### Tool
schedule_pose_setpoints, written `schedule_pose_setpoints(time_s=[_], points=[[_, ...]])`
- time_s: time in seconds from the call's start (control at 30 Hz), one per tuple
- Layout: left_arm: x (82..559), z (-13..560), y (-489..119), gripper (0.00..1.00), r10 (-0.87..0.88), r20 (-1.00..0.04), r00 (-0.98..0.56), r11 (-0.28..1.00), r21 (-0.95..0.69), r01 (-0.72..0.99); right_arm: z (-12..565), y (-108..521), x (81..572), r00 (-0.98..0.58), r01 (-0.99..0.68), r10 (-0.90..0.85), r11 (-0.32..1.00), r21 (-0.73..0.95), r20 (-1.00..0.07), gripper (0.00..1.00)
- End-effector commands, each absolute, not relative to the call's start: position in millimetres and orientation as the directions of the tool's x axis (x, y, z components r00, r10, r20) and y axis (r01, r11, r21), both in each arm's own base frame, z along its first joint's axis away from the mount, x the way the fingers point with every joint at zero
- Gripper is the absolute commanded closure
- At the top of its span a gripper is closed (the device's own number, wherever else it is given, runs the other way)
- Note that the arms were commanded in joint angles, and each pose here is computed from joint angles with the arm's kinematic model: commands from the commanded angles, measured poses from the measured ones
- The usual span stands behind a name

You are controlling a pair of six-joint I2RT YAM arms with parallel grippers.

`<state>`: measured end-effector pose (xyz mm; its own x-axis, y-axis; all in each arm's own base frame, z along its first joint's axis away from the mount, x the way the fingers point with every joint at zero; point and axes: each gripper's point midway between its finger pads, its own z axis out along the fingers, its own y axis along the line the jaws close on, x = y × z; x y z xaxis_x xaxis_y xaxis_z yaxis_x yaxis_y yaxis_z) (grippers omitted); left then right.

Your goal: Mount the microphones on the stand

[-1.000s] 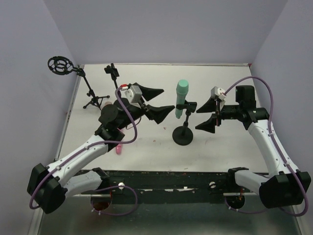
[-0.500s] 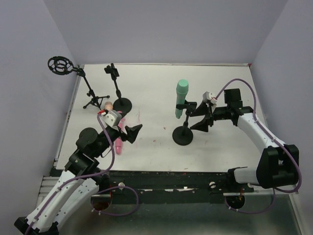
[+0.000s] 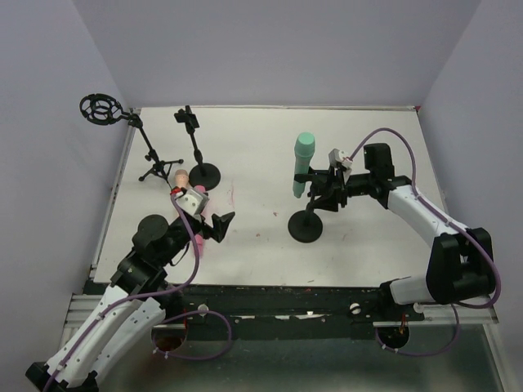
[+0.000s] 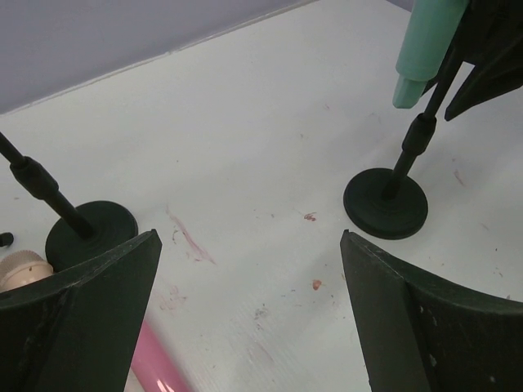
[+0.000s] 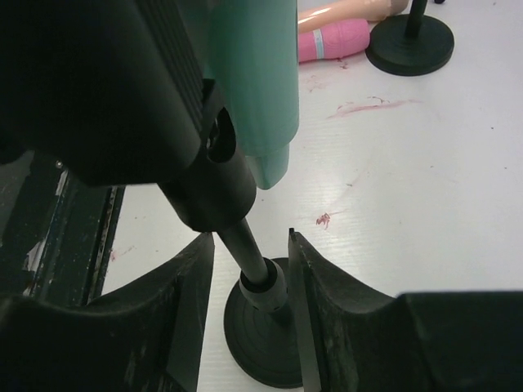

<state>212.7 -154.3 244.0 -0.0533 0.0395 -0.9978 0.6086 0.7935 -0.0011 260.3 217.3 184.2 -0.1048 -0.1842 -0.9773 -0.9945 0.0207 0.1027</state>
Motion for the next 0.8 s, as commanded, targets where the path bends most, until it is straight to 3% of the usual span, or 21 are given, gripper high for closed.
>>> schedule_pose_setpoints(time_s=[0.0, 0.13, 0.23, 0.3, 0.43, 0.53, 0.6, 0.77], points=[[213.5, 254.8, -148.6, 0.01, 0.032, -0.999, -0.011, 0.807, 0.019, 0.590, 191.8, 226.3, 263.0, -0.069, -0.997, -0.160, -0.025, 0.074, -0.985, 0.52], [212.6, 255.6, -148.0, 0.01, 0.026, -1.000, 0.002, 0.807, 0.022, 0.590, 196.5, 228.3, 264.7, -0.060, -0.997, -0.153, -0.035, 0.066, -0.986, 0.64], [212.3, 255.6, -147.8, 0.01, 0.026, -1.000, 0.006, 0.806, 0.025, 0.591, 201.1, 229.0, 264.5, -0.056, -0.997, -0.145, -0.043, 0.063, -0.988, 0.86], [211.7, 255.6, -147.4, 0.01, 0.028, -1.000, 0.009, 0.806, 0.028, 0.591, 202.8, 228.5, 265.1, -0.045, -0.998, -0.144, -0.041, 0.052, -0.989, 0.93], [210.8, 255.5, -146.7, 0.01, 0.027, -0.999, 0.016, 0.806, 0.032, 0.591, 214.0, 215.2, 289.7, -0.003, -0.999, -0.168, 0.045, -0.005, -0.986, 0.98], [209.6, 256.6, -145.8, 0.01, 0.023, -0.999, 0.026, 0.807, 0.034, 0.590, 227.7, 181.4, 329.6, 0.023, -0.982, -0.185, 0.182, -0.058, -0.982, 0.99], [209.0, 256.9, -144.9, 0.01, 0.022, -0.999, 0.033, 0.807, 0.037, 0.589, 243.2, 141.3, 369.6, 0.052, -0.931, -0.185, 0.347, -0.115, -0.981, 0.99], [209.2, 258.1, -144.9, 0.01, 0.019, -0.999, 0.044, 0.808, 0.041, 0.588, 270.8, 29.3, 452.8, 0.106, -0.659, -0.202, 0.719, -0.221, -0.974, 0.99]])
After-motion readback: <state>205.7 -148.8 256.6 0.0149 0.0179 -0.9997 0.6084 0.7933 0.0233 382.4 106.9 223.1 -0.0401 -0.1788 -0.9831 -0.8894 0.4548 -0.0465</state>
